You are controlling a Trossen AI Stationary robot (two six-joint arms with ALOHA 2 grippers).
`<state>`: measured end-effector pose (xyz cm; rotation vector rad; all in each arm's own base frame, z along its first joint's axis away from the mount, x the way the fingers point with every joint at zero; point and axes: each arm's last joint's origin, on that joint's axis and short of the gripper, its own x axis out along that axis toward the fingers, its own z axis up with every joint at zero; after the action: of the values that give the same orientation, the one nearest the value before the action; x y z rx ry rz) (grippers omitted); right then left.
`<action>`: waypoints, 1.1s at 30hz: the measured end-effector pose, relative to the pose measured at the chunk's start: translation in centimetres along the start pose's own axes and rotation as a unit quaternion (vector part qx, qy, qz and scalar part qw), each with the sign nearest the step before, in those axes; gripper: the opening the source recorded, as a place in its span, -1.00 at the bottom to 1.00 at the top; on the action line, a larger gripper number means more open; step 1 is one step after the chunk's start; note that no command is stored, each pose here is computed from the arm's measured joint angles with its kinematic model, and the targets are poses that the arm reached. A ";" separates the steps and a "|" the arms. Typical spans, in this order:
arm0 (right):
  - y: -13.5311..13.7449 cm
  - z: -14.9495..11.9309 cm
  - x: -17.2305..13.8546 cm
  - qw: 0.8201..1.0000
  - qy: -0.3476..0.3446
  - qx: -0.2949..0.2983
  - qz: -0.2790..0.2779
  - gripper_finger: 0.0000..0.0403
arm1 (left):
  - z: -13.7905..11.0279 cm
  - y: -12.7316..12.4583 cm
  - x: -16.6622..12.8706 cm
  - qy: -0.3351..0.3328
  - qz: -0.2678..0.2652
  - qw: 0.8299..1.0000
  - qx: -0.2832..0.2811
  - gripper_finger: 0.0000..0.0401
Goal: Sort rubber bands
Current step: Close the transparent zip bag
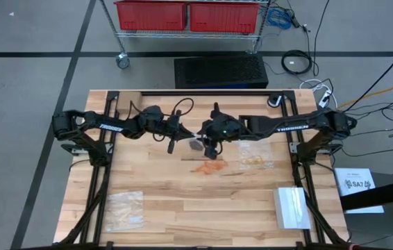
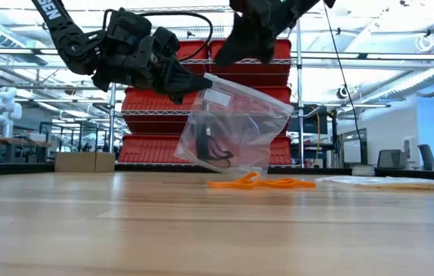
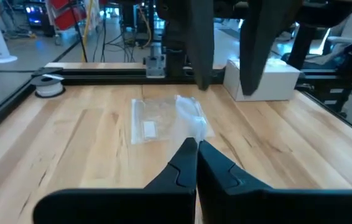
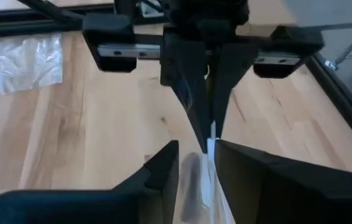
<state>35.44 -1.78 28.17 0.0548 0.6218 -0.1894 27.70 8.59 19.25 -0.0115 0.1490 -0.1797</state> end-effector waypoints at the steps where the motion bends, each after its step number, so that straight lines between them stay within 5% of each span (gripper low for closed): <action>1: 0.0 0.0 0.3 1.000 0.004 0.000 -0.001 -0.52 | 0.0 0.0 0.0 0.001 0.000 1.000 0.000 -0.99; 13: -1.4 0.1 2.2 0.999 0.043 0.000 -0.018 -0.52 | 0.0 0.0 0.0 0.002 0.000 1.000 0.000 -0.99; 21: -1.4 0.0 2.2 0.999 0.047 -0.013 -0.018 -0.95 | 0.0 0.1 0.0 0.002 0.008 1.000 0.001 -0.99; 33: -1.0 -1.3 1.7 0.993 0.119 -0.011 -0.024 -0.97 | -0.1 0.5 -0.2 0.004 0.034 0.999 -0.002 -1.00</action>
<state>35.82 -2.91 26.09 0.0418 0.8629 -0.2252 27.62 9.06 19.19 -0.0097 0.1567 -0.1125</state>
